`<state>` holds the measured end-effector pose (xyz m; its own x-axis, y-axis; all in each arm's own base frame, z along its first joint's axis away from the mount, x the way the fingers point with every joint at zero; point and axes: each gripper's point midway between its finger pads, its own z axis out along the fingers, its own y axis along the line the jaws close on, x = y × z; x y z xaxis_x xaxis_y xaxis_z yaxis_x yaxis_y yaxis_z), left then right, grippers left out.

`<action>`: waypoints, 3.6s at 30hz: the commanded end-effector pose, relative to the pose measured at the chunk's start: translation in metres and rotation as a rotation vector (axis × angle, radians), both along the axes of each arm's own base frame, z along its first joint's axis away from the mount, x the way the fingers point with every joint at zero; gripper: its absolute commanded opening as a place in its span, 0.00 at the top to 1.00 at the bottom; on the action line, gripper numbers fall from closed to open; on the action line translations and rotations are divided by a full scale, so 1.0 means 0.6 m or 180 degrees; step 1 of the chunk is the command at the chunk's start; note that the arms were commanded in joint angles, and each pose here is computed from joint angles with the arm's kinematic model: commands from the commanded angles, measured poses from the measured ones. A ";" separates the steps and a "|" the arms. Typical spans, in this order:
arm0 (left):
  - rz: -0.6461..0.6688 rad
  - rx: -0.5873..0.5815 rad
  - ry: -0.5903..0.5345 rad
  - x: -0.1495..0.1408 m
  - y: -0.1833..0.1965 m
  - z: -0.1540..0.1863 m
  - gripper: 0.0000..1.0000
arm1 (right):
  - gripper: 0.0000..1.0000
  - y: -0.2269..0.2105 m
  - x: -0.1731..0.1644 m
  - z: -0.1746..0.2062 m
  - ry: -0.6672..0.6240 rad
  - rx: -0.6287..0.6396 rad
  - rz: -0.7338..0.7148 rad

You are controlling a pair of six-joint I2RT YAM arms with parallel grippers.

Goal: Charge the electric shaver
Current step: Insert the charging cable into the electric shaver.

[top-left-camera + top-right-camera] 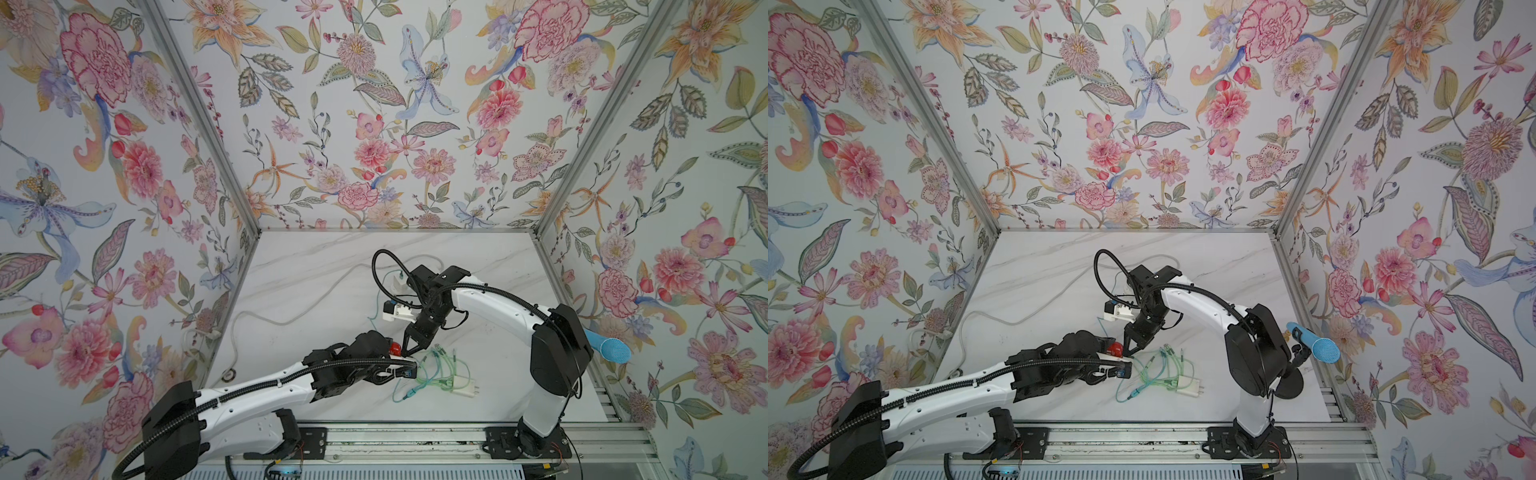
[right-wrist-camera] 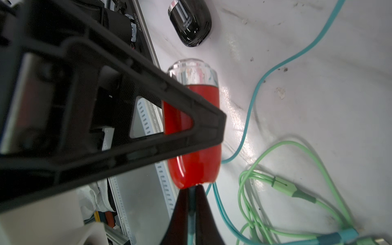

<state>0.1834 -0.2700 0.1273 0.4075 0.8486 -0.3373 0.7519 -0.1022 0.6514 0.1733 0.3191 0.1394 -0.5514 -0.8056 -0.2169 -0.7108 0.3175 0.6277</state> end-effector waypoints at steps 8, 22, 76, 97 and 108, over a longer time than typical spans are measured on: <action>-0.0807 -0.0751 0.0024 -0.074 -0.105 0.066 1.00 | 1.00 0.071 0.084 0.028 -0.0620 0.0709 0.0117; -0.0520 -0.1116 0.0110 -0.072 -0.080 0.041 1.00 | 1.00 0.025 0.079 0.048 -0.0701 0.0775 0.0019; 0.0595 -0.1991 0.0321 0.023 -0.037 0.033 1.00 | 0.66 -0.062 0.033 0.048 -0.0735 0.0719 -0.0982; 0.0616 -0.2084 0.0275 0.028 -0.039 0.045 1.00 | 0.94 -0.050 0.018 0.043 -0.0731 0.0671 -0.0882; 0.0568 -0.2435 0.0190 0.034 -0.052 0.084 1.00 | 1.00 -0.033 0.016 0.038 -0.0695 0.0772 -0.0808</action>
